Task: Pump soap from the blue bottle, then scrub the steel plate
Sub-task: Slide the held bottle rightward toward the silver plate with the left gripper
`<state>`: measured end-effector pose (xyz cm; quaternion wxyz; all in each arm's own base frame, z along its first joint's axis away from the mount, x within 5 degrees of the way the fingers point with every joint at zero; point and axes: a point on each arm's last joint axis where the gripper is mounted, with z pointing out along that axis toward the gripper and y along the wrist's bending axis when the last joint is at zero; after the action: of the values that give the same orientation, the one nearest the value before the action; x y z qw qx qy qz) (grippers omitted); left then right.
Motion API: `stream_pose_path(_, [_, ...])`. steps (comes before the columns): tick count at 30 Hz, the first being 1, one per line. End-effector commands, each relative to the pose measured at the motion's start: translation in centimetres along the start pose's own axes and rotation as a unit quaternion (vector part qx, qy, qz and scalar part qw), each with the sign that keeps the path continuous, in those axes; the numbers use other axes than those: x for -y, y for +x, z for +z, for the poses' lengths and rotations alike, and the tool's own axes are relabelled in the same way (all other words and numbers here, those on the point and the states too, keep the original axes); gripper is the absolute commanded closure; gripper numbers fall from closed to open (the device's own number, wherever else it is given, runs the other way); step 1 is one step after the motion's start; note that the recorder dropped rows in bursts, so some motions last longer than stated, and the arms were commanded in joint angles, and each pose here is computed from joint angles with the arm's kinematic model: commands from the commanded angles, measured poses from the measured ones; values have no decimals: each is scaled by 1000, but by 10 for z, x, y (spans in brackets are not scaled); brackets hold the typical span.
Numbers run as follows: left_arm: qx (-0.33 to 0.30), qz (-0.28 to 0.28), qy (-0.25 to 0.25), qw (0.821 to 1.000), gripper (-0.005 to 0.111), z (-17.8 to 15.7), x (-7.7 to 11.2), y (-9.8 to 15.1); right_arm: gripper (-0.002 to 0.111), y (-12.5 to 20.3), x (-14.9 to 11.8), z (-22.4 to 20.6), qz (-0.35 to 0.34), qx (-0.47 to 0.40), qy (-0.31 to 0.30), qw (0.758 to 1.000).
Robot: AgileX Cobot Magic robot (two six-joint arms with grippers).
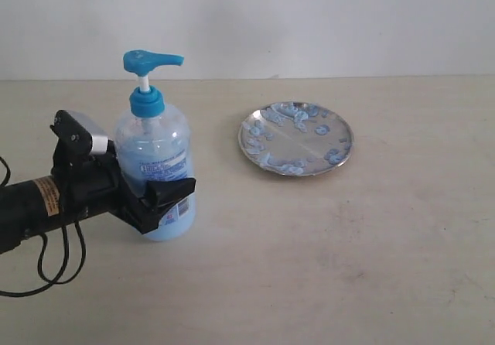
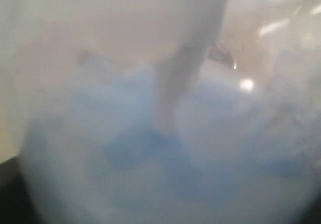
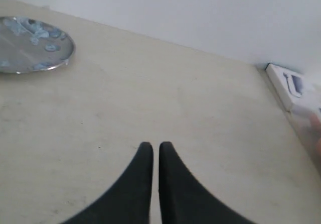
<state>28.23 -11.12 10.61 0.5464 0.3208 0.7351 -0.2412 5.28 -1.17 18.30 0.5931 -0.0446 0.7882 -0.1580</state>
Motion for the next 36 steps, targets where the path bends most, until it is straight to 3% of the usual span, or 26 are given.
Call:
stream_pose_path(1, [38, 27, -18, 999, 103, 13, -14, -22, 107, 0, 3, 0, -89, 1, 21, 996])
stream_pose_path(9, [45, 77, -27, 996, 103, 43, -41, -46, 107, -8, 5, -1, -90, 40, 32, 995])
stream_pose_path(14, [71, 90, -23, 993, 103, 63, -53, -48, 107, -14, 3, -1, 97, 78, 12, 992])
stream_pose_path(18, [87, 98, -25, 991, 103, 78, -64, -51, 107, -22, 5, -3, 134, 123, 14, 983])
stream_pose_path(25, [90, 145, -3, 985, 103, 96, -73, -65, 107, -32, 9, -7, 263, 188, 1, 946])
stream_pose_path(29, [77, 166, 68, 981, 103, 104, -71, -81, 107, -54, 20, -11, 303, 311, 14, 901])
stream_pose_path(33, [47, 167, 102, 980, 103, 105, -68, -80, 107, -77, 26, 49, 305, 218, 12, 927])
stream_pose_path(34, [33, 173, 100, 979, 103, 106, -69, -77, 107, -94, 22, 75, 263, 196, -27, 944])
stream_pose_path(36, [17, 177, 94, 980, 103, 107, -70, -74, 107, -119, 13, 118, 205, 180, -105, 956])
